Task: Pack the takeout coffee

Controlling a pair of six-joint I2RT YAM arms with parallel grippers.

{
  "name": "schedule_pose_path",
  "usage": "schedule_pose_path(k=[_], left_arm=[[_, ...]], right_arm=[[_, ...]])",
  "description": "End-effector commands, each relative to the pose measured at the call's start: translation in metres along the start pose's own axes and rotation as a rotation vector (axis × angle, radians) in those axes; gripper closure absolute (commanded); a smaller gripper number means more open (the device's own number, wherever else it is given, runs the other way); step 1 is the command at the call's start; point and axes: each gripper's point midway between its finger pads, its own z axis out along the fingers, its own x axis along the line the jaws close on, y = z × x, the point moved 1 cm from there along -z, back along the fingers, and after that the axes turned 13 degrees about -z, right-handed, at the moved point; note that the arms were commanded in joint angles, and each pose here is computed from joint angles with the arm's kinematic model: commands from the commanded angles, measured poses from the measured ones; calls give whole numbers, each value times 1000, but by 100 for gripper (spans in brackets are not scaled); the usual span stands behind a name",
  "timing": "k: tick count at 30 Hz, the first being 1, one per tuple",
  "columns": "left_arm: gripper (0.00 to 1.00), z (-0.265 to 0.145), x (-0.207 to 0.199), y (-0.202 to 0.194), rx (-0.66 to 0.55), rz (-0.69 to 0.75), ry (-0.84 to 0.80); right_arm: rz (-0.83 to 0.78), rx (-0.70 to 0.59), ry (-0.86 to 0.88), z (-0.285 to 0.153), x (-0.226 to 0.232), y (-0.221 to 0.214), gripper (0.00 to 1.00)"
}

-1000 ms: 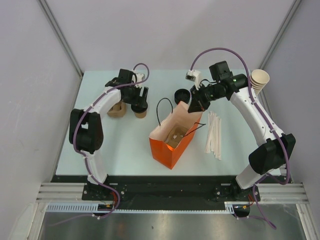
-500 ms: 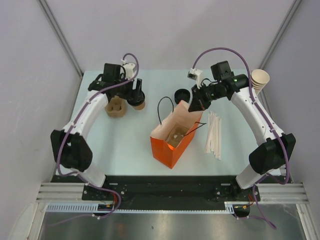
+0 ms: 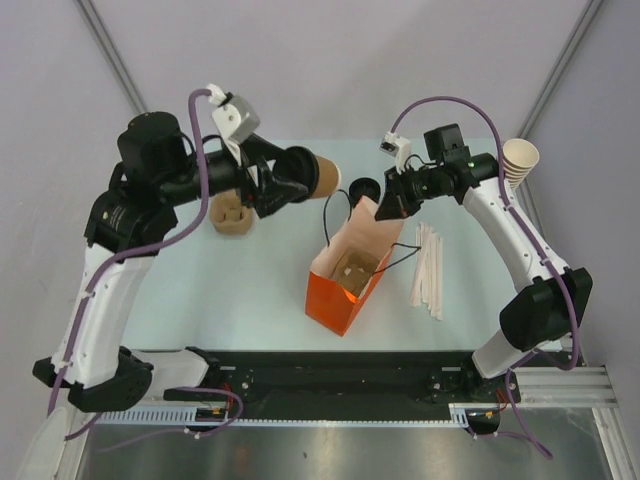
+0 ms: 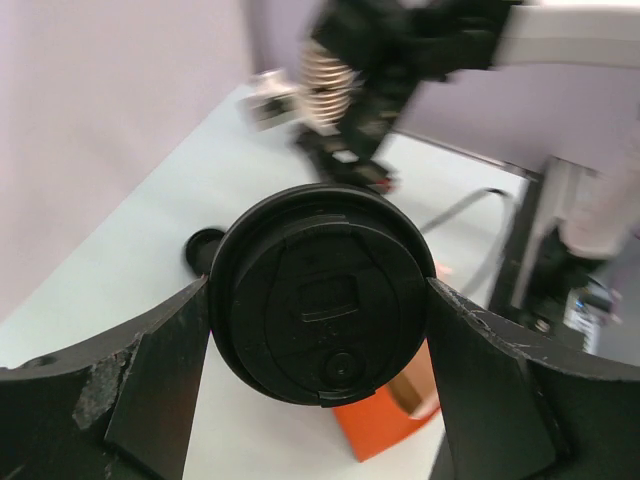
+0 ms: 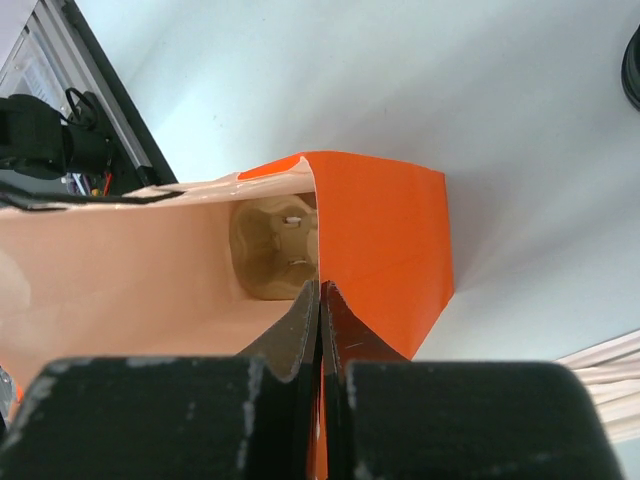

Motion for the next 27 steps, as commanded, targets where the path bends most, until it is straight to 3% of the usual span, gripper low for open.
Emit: schedule_pose_path(k=[1,10,18,27], left_arm=[[71,1,-71,-14,78,96,-227],[73,51,-106,-94,280,142,-251],[75,77,-84,-127,331,114,-148],[76,75,-51,-176,442,227,-60]], right_arm=[[-39,-75,-23,-12,9,20,100],[-22,-94,-55,-19,24,25,100],[-16,-95,-27,-24,48,16,100],[63,-71,44,-27,69,-5,100]])
